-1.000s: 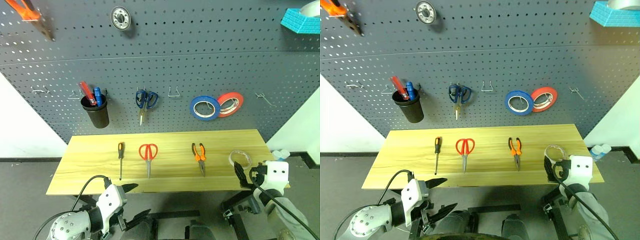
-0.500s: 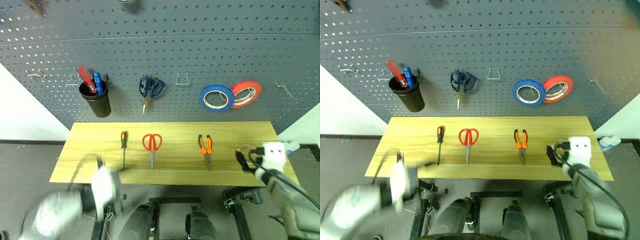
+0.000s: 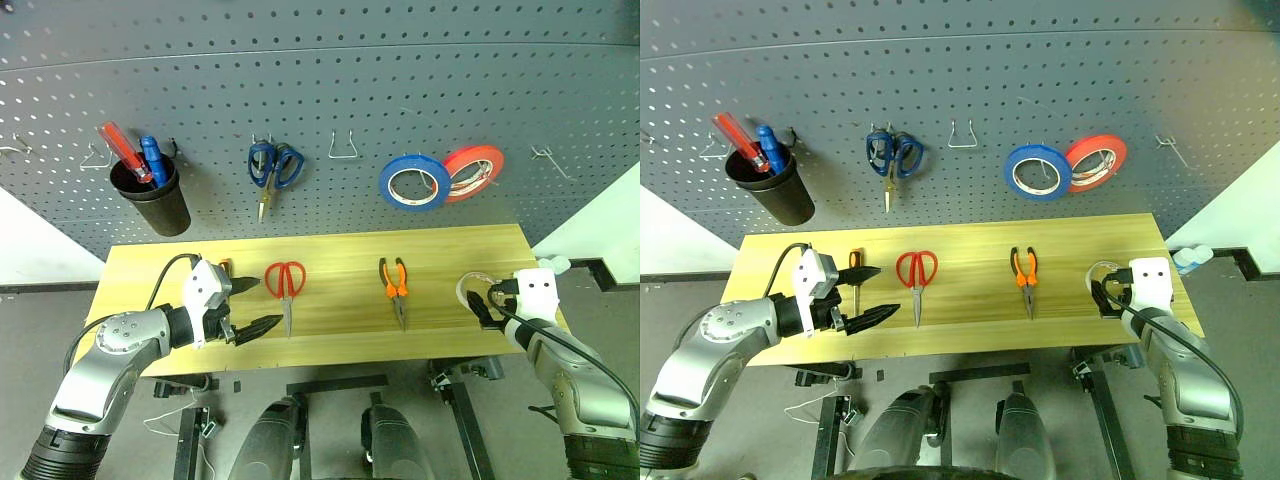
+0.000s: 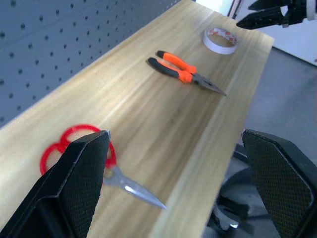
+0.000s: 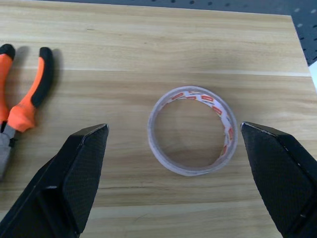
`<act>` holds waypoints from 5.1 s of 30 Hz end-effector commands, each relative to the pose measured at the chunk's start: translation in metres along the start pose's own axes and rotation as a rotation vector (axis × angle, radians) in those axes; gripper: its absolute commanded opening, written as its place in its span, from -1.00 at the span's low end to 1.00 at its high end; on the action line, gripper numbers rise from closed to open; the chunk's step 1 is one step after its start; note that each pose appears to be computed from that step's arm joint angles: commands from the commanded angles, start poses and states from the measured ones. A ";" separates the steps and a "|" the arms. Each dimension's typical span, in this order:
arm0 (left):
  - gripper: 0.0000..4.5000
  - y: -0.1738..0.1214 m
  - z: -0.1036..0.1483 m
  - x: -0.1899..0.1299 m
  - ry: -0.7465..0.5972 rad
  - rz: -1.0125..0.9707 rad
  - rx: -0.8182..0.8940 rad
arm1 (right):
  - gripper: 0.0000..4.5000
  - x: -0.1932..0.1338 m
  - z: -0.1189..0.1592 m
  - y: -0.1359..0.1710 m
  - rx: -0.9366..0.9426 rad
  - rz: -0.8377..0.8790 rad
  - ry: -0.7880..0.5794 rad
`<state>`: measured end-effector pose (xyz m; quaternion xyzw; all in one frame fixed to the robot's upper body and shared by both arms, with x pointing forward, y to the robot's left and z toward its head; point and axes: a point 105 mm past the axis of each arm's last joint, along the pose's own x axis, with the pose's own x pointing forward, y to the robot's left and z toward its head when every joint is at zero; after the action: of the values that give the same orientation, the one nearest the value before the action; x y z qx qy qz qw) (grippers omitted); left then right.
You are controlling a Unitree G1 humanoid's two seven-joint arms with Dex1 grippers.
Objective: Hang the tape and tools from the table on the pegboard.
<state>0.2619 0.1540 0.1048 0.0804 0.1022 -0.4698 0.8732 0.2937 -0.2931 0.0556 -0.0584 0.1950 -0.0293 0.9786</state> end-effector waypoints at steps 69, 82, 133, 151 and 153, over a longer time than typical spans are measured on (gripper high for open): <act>0.97 -0.013 0.022 0.005 -0.026 -0.064 0.024 | 1.00 0.053 -0.033 0.045 -0.016 0.078 0.187; 1.00 -0.012 0.025 0.005 -0.026 -0.069 0.030 | 0.82 0.056 -0.035 0.045 0.008 0.111 0.199; 1.00 -0.010 0.035 0.010 -0.072 -0.069 0.054 | -0.98 -0.016 0.018 0.024 0.013 0.040 0.003; 1.00 -0.009 0.043 0.013 -0.098 -0.087 0.061 | -0.98 -0.062 0.083 -0.020 0.002 -0.247 -0.400; 1.00 -0.010 0.045 0.013 -0.112 -0.087 0.058 | -0.98 -0.060 0.092 -0.027 -0.011 -0.275 -0.453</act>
<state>0.2670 0.1298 0.1349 0.0760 0.0652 -0.5079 0.8556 0.2736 -0.2955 0.1502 -0.0752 0.0003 -0.1254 0.9893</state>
